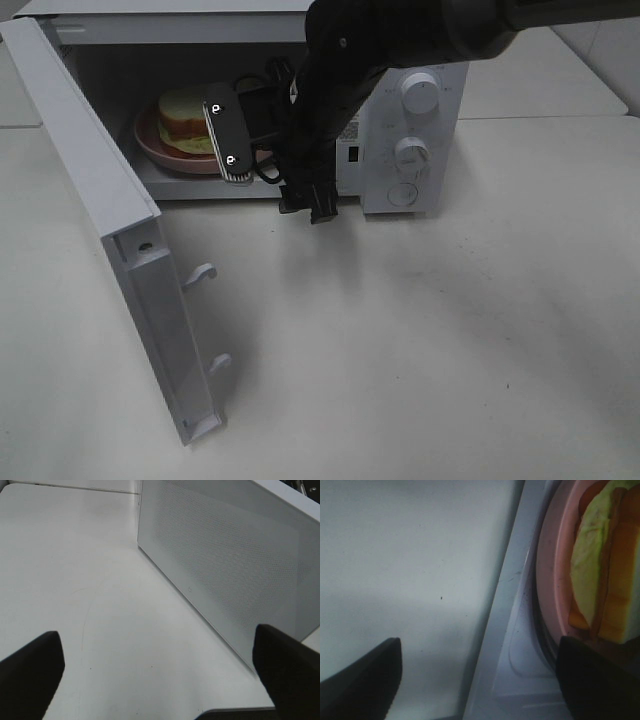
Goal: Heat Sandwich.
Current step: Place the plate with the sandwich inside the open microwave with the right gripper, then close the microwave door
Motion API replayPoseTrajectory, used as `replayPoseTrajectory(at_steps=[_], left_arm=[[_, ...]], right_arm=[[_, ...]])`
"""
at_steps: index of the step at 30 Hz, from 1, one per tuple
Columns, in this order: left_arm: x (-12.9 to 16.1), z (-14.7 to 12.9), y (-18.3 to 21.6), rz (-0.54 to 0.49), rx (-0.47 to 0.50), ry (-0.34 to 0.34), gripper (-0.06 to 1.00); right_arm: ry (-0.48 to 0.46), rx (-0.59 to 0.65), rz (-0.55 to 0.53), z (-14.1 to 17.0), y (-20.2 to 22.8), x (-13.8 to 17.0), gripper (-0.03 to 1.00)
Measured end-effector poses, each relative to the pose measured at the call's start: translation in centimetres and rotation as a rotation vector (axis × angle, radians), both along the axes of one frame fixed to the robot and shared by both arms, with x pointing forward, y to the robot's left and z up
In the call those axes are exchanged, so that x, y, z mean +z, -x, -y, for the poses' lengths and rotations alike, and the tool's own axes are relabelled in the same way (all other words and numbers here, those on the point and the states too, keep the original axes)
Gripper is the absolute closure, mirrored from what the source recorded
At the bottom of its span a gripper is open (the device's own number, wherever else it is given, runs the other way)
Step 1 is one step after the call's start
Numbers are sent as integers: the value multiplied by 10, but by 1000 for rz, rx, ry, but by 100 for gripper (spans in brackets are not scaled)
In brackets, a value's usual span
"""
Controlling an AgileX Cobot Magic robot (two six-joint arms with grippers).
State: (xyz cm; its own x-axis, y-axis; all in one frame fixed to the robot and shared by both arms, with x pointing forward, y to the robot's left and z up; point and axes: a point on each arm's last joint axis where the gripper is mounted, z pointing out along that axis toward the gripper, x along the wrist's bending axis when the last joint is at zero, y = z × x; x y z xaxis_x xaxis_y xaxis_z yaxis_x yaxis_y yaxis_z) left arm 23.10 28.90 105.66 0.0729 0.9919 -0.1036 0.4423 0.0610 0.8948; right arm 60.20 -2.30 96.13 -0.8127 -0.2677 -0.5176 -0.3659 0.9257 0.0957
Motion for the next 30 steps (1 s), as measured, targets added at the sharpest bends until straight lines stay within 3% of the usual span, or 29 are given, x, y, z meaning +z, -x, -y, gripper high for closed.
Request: replayPoseTrajectory(at_steps=[15, 30], left_arm=[[0, 0, 0, 0, 0, 0, -2], [0, 0, 0, 0, 0, 0, -2]], right_arm=[[-38, -40, 0, 37, 48, 30, 20], [-139, -225, -60, 80, 103, 51, 20]])
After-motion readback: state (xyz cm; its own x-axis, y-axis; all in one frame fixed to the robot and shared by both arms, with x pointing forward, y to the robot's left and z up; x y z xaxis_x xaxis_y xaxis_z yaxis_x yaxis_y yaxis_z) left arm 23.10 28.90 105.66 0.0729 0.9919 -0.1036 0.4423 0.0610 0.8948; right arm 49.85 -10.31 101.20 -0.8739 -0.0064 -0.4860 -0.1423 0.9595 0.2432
